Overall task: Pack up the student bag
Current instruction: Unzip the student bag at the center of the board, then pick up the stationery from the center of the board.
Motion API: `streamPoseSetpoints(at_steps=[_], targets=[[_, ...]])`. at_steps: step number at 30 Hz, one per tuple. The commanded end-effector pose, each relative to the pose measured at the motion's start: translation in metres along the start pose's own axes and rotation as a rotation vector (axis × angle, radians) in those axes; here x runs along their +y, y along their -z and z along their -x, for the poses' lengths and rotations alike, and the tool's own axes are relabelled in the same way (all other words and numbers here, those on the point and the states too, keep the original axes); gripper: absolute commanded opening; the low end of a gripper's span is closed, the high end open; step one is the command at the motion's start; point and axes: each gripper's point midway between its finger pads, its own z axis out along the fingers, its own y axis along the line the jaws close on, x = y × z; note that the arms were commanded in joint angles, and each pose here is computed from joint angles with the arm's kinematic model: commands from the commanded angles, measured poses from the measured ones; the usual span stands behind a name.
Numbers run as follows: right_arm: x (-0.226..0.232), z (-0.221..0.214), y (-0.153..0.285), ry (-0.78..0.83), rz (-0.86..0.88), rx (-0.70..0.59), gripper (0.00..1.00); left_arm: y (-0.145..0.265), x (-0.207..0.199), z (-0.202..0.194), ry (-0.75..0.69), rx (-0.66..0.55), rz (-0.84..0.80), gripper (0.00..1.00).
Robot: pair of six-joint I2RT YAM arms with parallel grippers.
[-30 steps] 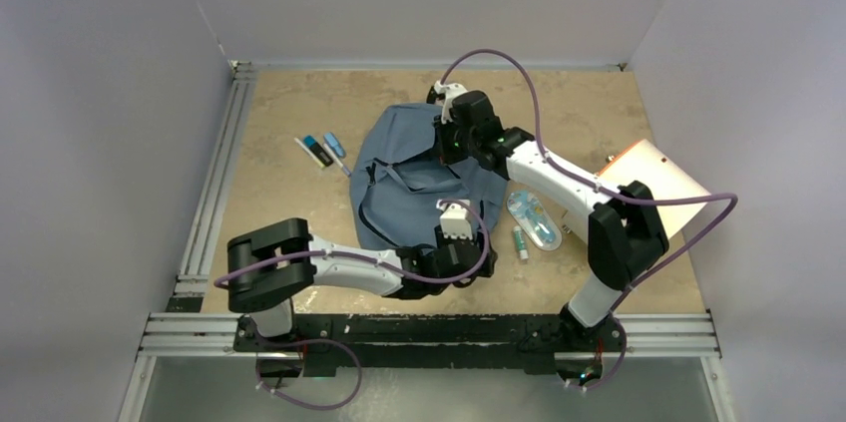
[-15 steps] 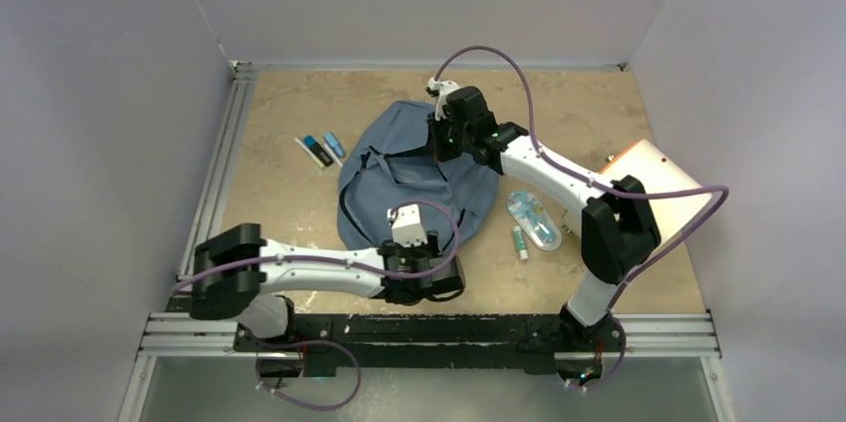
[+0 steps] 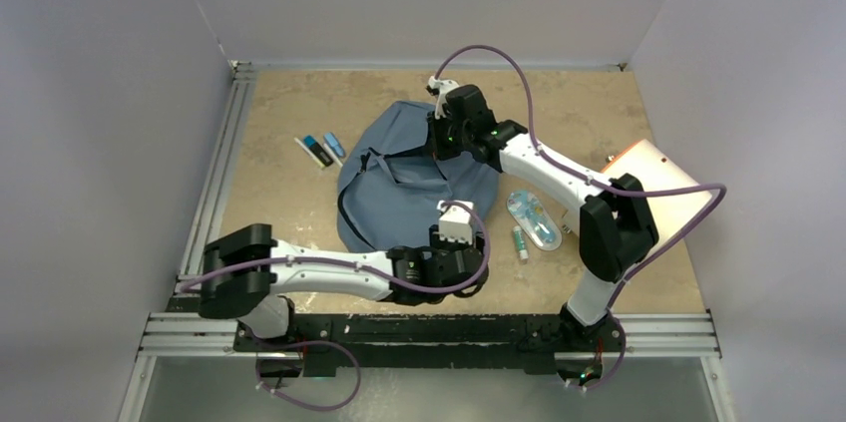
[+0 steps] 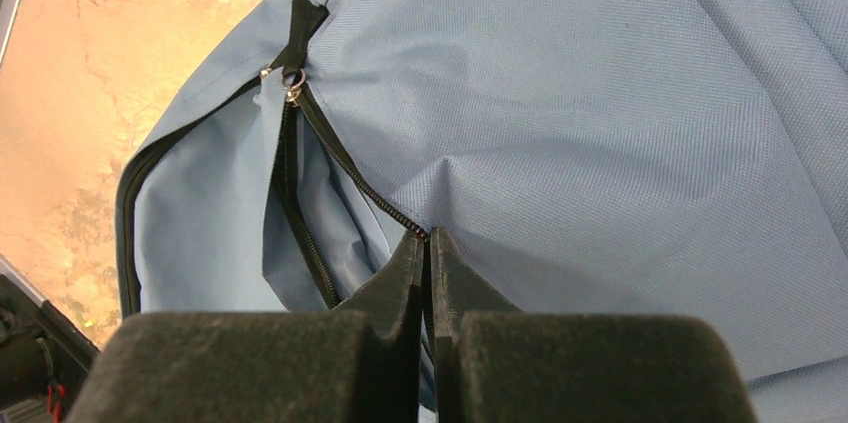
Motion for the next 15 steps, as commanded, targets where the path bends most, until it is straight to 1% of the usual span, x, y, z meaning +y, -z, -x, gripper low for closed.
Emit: streamPoseSetpoints(at_steps=[1,6,9,12,15], targets=[[0.017,0.046,0.016,0.015,0.039,-0.120,0.00,-0.020,-0.046,0.017,-0.003,-0.027,-0.145,0.61],[0.016,0.053,0.020,0.023,0.024,-0.134,0.00,-0.046,-0.055,0.015,0.002,0.010,-0.211,0.61],[0.015,0.053,0.018,0.027,0.022,-0.132,0.00,-0.058,-0.064,0.021,-0.016,0.004,-0.229,0.62],[0.014,0.052,0.016,0.040,0.020,-0.127,0.00,-0.071,-0.073,0.022,-0.050,0.005,-0.227,0.64],[0.011,0.055,0.015,0.055,0.007,-0.128,0.00,-0.084,-0.079,0.016,-0.075,0.035,-0.198,0.64]])
